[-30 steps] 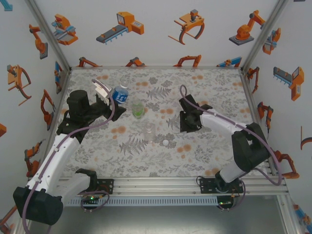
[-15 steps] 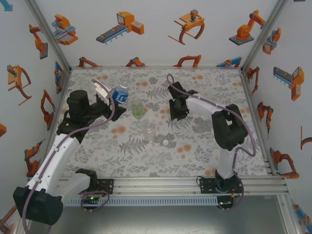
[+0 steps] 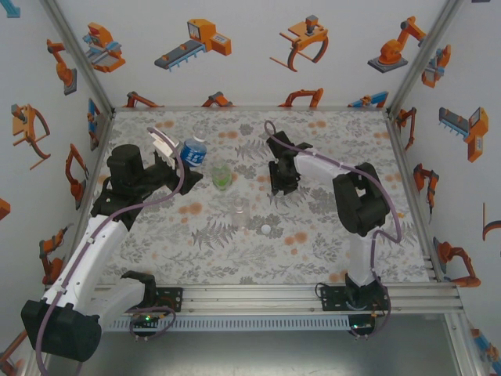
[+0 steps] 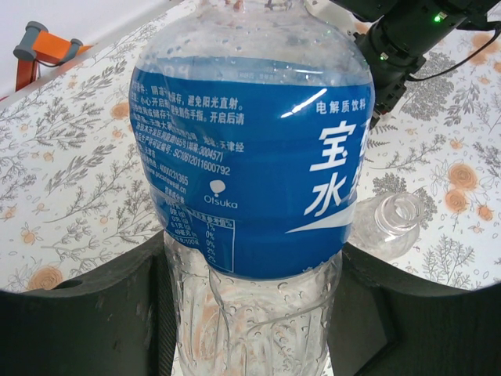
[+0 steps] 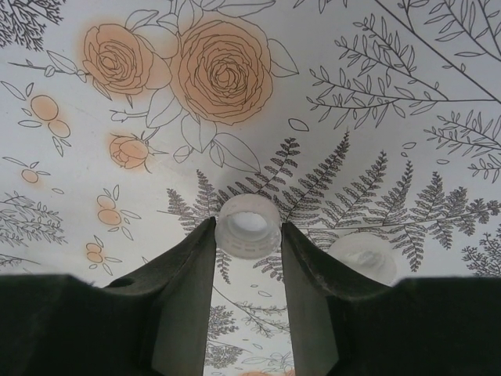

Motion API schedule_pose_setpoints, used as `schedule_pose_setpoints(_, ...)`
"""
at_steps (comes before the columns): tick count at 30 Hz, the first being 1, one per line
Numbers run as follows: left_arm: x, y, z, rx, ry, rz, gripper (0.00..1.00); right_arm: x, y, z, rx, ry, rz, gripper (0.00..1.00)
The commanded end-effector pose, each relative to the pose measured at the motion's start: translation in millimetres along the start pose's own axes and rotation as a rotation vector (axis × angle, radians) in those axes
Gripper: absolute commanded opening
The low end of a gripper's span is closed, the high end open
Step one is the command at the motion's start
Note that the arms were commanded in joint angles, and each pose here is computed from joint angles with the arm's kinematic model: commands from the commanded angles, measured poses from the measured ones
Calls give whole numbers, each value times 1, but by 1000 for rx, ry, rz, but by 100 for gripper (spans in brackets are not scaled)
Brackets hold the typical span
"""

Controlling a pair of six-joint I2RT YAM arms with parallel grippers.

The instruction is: Screw on the bottle caps

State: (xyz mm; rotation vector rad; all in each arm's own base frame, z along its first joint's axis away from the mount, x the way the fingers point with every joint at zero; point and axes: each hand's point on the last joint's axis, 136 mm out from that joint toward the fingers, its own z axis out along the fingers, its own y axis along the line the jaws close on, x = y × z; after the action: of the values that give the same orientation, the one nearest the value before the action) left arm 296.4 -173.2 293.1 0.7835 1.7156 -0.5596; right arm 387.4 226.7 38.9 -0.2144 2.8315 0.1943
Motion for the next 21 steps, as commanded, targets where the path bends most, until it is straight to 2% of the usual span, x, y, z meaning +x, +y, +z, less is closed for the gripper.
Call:
schedule_pose_setpoints(1,-9,-4,-1,21,-34,8,1,-9,3,-21,-13,-18,-7,40)
schedule_pose_setpoints(8,-10,-5,-1,25,-37,5,2,-16,8,-35,-40,-43,3,41)
schedule_pose_setpoints(21,-11,-6,-3,26,-42,9,3,-10,8,-20,-39,-18,18,41)
